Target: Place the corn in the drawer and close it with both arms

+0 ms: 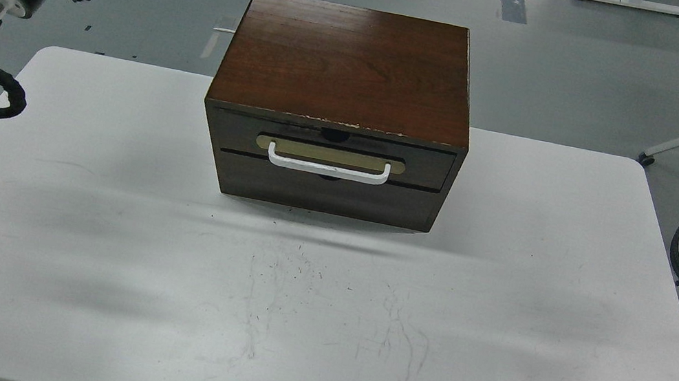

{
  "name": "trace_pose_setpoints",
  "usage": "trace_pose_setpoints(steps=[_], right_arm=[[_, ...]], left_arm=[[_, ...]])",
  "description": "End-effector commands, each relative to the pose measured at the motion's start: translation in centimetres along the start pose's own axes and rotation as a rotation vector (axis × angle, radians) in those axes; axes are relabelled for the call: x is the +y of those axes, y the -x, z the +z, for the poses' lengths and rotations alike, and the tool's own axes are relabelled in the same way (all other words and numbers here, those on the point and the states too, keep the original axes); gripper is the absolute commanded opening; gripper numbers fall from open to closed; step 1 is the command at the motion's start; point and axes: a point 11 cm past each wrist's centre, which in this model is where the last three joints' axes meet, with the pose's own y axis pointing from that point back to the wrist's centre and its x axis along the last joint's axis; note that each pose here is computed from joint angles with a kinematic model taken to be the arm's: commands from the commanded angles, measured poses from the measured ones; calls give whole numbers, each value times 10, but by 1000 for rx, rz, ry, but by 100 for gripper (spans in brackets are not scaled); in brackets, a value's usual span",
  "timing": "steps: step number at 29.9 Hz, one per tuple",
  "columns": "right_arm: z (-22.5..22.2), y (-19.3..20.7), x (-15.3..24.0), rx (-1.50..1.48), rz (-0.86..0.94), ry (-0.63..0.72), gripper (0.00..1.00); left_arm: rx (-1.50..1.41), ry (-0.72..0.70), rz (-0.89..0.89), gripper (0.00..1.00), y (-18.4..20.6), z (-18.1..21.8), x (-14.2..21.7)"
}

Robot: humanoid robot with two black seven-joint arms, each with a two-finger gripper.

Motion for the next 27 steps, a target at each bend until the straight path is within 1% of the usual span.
trace_pose_setpoints(steps=[1,4,10,16,27], right_arm=[[8,0,0,-16,3,11,100],[27,8,-3,-65,-8,22,100],[57,11,-6,-158,16,44,100],[67,1,3,-164,42,47,100],[75,-19,17,-156,85,51,100]], left_arm=[[83,6,99,98,-28,-18,23],[130,-33,135,98,-38,-36,37],[153,-66,169,98,-47,-55,52],[153,-79,185,98,-52,-61,60],[161,-78,180,98,-49,-65,60]])
